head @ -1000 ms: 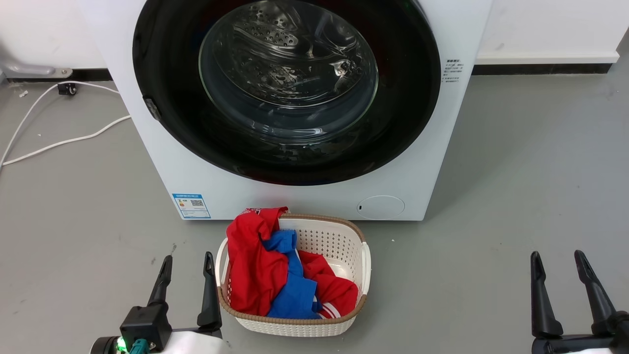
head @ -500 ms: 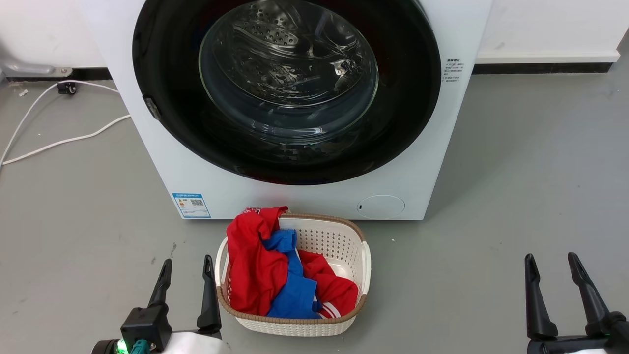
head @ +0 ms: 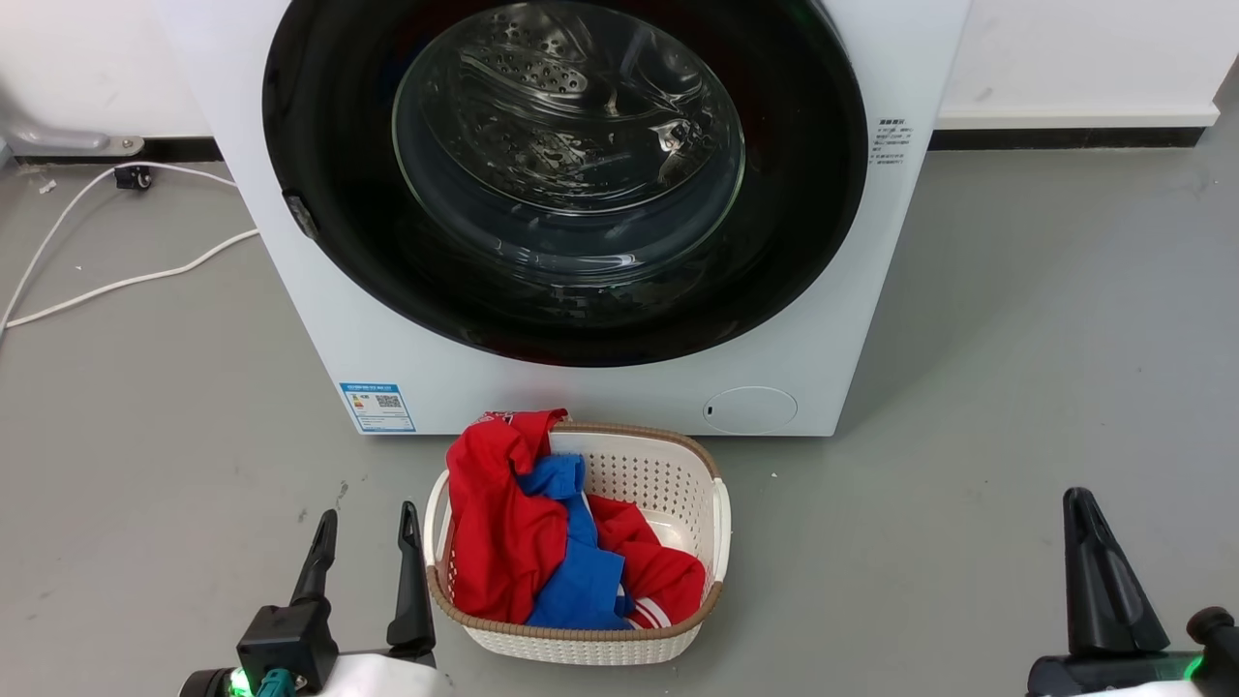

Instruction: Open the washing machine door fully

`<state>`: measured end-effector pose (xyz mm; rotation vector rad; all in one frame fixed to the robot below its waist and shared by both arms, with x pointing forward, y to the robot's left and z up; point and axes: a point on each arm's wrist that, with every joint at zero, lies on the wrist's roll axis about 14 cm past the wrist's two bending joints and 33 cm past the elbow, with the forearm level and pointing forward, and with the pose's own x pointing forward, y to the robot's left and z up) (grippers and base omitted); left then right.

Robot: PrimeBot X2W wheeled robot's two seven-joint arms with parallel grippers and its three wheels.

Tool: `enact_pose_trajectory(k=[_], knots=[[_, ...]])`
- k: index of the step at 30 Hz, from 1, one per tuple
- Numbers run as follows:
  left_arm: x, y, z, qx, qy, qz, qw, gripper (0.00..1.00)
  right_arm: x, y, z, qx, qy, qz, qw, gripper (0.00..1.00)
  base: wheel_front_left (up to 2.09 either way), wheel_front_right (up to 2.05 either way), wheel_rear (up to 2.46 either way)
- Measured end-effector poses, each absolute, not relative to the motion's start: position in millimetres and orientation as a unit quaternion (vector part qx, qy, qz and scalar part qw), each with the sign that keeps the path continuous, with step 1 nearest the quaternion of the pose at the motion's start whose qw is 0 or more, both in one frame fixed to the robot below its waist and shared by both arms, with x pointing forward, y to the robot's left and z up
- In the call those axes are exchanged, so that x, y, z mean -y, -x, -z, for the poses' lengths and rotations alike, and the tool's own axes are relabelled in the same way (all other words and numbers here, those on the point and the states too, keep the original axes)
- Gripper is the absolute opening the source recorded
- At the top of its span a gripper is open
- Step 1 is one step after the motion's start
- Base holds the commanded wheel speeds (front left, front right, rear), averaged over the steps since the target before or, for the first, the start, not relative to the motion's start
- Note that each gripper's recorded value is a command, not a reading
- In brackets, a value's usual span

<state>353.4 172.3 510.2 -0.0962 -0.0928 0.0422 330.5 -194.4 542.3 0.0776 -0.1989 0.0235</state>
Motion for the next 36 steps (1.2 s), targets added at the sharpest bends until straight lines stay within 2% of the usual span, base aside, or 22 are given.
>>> enact_pose_trajectory(k=[5,10,16,24,29,36], knots=[[-172.2,-353.3,-510.1,0.046,0.048,-0.021,0.998,1.0,201.1,-333.2,-551.6,0.121,-0.137,0.002,0.983,0.0,0.0,0.0,0.0],[-172.2,-352.7,-510.1,0.046,0.048,-0.022,0.998,1.0,207.1,-334.1,-557.9,0.138,-0.246,0.013,0.959,0.0,0.0,0.0,0.0],[-172.2,-351.4,-511.2,0.048,0.048,-0.022,0.997,1.0,204.2,-333.0,-536.4,0.114,-0.428,0.029,0.896,0.0,0.0,0.0,0.0],[-171.2,-351.1,-511.5,0.048,0.048,-0.02,0.997,1.0,198.8,-328.9,-521.8,0.096,-0.587,0.046,0.803,0.0,0.0,0.0,0.0],[-170.5,-351.0,-510.7,0.047,0.049,-0.019,0.998,1.0,199.1,-327.2,-522.7,0.09,-0.654,0.044,0.75,0.0,0.0,0.0,0.0],[-169.5,-351.2,-509.9,0.046,0.049,-0.018,0.998,1.0,204.5,-326.2,-526.2,0.067,-0.712,0.019,0.699,0.0,0.0,0.0,0.0]])
